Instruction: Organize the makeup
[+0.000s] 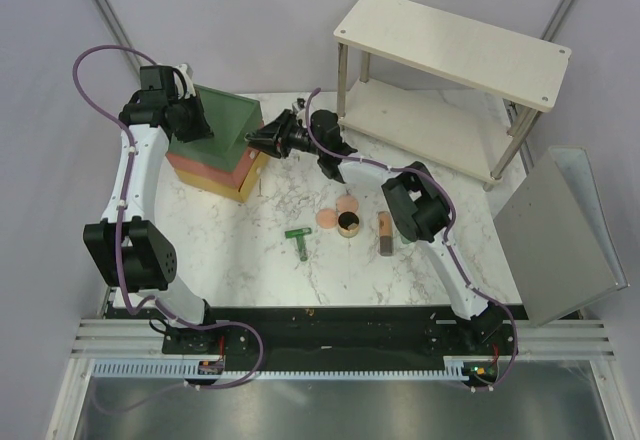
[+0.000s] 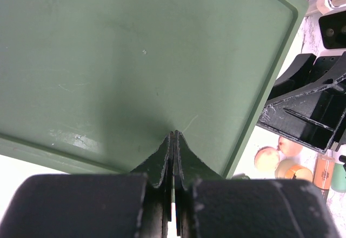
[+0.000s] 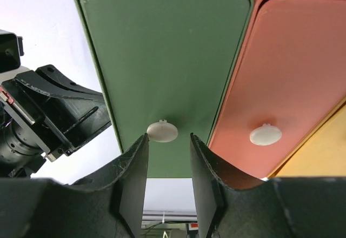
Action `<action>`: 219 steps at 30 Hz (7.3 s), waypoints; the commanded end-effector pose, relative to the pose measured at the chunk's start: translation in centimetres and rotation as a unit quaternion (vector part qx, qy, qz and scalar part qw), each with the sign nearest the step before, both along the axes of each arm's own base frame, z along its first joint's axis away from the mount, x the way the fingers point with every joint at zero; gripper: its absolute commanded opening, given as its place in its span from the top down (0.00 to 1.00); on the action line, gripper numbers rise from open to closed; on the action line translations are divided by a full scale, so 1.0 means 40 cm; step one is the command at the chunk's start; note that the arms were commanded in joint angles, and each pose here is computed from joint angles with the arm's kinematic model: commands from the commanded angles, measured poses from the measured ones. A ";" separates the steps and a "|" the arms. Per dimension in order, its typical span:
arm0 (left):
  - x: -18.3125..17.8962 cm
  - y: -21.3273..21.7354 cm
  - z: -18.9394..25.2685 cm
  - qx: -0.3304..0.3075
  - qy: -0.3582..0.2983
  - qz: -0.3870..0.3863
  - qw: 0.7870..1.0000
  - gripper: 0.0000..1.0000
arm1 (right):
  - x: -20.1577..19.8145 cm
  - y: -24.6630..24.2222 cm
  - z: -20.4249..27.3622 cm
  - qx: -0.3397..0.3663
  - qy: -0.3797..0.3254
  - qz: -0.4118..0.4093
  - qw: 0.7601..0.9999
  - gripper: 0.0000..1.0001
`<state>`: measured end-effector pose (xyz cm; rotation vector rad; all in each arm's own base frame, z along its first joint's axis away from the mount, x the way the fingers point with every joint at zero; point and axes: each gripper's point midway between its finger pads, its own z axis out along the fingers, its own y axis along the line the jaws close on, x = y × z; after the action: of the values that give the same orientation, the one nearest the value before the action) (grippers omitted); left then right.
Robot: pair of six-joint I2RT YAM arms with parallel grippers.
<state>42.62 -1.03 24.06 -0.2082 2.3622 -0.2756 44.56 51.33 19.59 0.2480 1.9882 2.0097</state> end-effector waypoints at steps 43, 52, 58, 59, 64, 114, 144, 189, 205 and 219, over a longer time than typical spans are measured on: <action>-0.005 -0.013 -0.058 -0.016 0.039 -0.003 0.999 0.98 | -0.046 -0.221 0.004 -0.065 -0.044 -0.019 0.997 1.00; -0.005 -0.019 -0.069 -0.021 0.045 -0.007 0.999 0.98 | -0.060 -0.290 -0.009 -0.095 -0.052 -0.050 0.993 1.00; -0.010 -0.016 -0.075 -0.019 0.049 -0.007 0.999 0.98 | -0.056 -0.293 -0.028 -0.106 -0.052 -0.040 0.992 0.92; -0.008 -0.016 -0.075 -0.018 0.048 -0.008 0.999 0.98 | -0.059 -0.291 -0.030 -0.106 -0.051 -0.037 0.992 0.85; -0.010 -0.022 -0.063 -0.020 0.042 -0.018 0.999 0.98 | -0.057 -0.312 -0.021 -0.135 -0.073 -0.052 0.987 0.26; -0.031 -0.031 -0.126 -0.025 0.076 -0.033 0.996 0.98 | -0.358 -1.007 -0.388 -0.705 0.025 -0.085 0.704 0.43; -0.044 -0.036 -0.143 -0.031 0.087 -0.033 0.995 0.98 | -0.144 -0.858 -0.109 -0.601 -0.099 -0.123 0.784 1.00; -0.047 -0.058 -0.161 -0.050 0.098 -0.048 0.993 0.98 | -0.050 -0.078 0.216 -0.245 -0.238 -0.021 0.940 0.50; -0.043 -0.043 -0.161 -0.034 0.096 -0.045 0.994 0.97 | -0.023 -0.207 0.388 -0.282 -0.306 -0.100 0.904 0.29; -0.039 -0.048 -0.175 -0.039 0.103 -0.048 0.993 0.97 | -0.229 -0.779 -0.104 -0.587 -0.081 -0.070 0.802 0.29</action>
<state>44.11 -3.42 23.43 -0.1234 2.3201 -0.4476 40.21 23.21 25.65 -0.0344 2.2338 0.6088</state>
